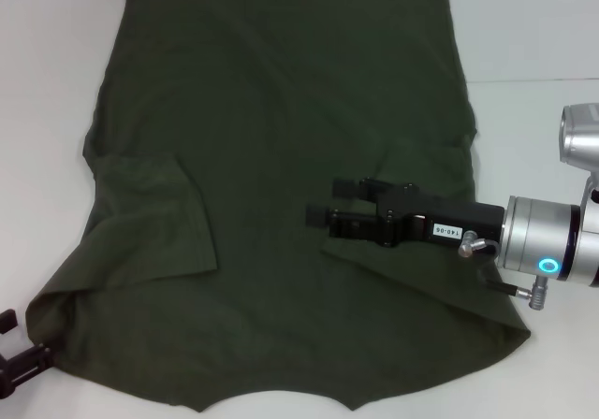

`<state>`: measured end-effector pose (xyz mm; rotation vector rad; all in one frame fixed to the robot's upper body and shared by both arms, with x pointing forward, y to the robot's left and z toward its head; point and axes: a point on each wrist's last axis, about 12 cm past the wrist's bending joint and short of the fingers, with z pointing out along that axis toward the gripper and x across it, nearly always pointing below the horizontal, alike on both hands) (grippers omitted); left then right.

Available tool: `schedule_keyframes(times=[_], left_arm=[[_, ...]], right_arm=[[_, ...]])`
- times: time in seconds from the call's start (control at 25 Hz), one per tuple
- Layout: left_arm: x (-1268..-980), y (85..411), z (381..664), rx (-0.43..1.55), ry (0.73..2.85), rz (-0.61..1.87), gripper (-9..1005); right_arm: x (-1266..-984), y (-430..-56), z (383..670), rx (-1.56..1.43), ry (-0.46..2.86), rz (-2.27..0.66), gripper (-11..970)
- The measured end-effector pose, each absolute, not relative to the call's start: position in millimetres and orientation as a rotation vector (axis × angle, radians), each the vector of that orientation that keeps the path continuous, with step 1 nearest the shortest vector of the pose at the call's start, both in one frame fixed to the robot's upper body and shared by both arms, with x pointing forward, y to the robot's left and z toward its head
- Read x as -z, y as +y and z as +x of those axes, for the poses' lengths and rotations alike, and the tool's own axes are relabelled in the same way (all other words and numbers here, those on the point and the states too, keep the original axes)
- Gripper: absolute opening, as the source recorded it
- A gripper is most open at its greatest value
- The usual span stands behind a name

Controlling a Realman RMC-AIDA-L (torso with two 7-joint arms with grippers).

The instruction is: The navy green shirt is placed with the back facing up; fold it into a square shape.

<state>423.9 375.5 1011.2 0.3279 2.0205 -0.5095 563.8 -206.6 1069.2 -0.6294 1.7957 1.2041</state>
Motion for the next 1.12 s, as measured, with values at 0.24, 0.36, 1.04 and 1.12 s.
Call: schedule_keyframes(times=[0.24,0.36,1.04,1.12], left_arm=[[-1011,371,427,0.525,2.03,0.369,828],[-1010,370,428,0.53,2.032,0.381,828],[-1012,359,435,0.575,2.028,0.447,828],[-1012,359,435,0.576,2.027,0.447,828]], right_arm=[[-1069,-207,564,-1.208,1.801,-0.615,942],[-1069,-207,565,-1.207,1.8,-0.611,942],[-1070,-208,565,-1.203,1.796,-0.596,941],[-1070,-209,565,-1.203,1.792,-0.591,941]])
